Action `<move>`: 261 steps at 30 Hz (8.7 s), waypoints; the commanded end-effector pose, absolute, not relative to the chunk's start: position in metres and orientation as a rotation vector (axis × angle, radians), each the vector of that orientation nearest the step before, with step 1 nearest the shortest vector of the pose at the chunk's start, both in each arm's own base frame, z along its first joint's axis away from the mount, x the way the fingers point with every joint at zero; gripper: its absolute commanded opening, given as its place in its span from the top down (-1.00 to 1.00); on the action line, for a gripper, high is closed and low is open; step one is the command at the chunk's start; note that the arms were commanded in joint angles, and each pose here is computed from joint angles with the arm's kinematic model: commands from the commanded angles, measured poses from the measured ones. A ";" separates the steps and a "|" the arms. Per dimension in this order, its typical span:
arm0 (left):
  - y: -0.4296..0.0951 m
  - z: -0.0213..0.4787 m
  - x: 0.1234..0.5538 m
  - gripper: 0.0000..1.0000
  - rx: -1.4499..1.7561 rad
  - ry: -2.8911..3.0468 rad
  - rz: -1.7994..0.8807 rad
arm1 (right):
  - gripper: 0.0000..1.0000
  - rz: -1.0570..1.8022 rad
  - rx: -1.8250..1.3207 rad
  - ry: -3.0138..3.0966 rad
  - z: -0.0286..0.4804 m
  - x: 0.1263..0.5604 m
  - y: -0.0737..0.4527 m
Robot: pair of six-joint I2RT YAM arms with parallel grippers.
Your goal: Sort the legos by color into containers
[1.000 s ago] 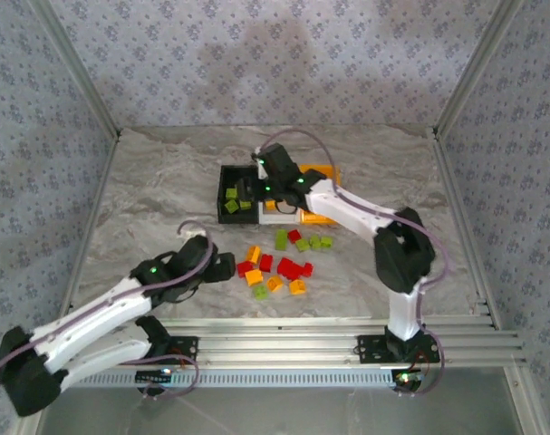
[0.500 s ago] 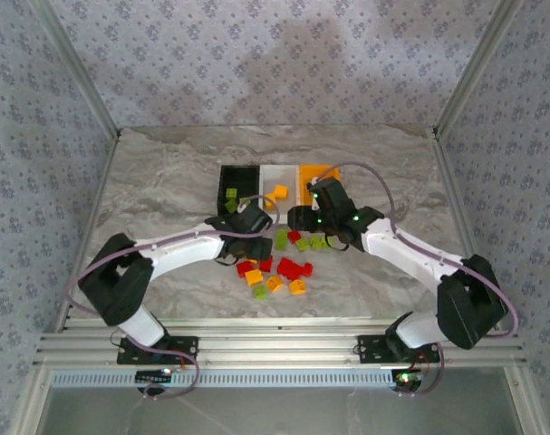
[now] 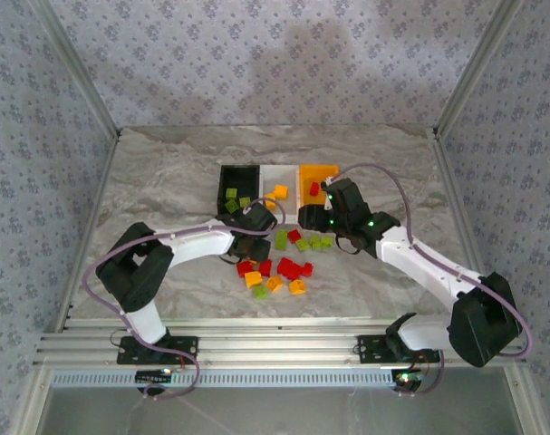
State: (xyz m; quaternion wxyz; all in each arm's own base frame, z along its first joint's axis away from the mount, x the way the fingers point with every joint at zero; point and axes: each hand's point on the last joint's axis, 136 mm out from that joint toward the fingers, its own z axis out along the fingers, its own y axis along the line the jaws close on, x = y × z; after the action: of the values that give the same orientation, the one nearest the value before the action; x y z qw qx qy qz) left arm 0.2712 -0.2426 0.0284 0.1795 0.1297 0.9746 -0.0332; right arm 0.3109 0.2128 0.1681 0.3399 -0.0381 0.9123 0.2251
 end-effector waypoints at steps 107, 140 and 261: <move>-0.144 0.165 0.225 -0.99 -0.093 2.293 -0.295 | 0.46 0.471 0.010 2.545 0.128 0.306 0.189; -0.134 0.139 0.199 -1.00 -0.117 2.378 -0.360 | -0.23 0.814 -0.394 2.307 0.182 0.456 0.427; -0.206 0.177 0.243 -0.99 0.036 2.325 -0.480 | -0.14 0.280 -0.032 2.768 0.027 0.222 0.183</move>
State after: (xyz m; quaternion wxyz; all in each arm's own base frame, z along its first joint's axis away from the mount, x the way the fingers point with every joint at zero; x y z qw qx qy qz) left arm 0.2406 -0.2145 0.1725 0.3608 0.0362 0.9121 -0.1911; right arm 0.2356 0.2091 0.0362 0.1938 -0.0350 0.9691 0.1487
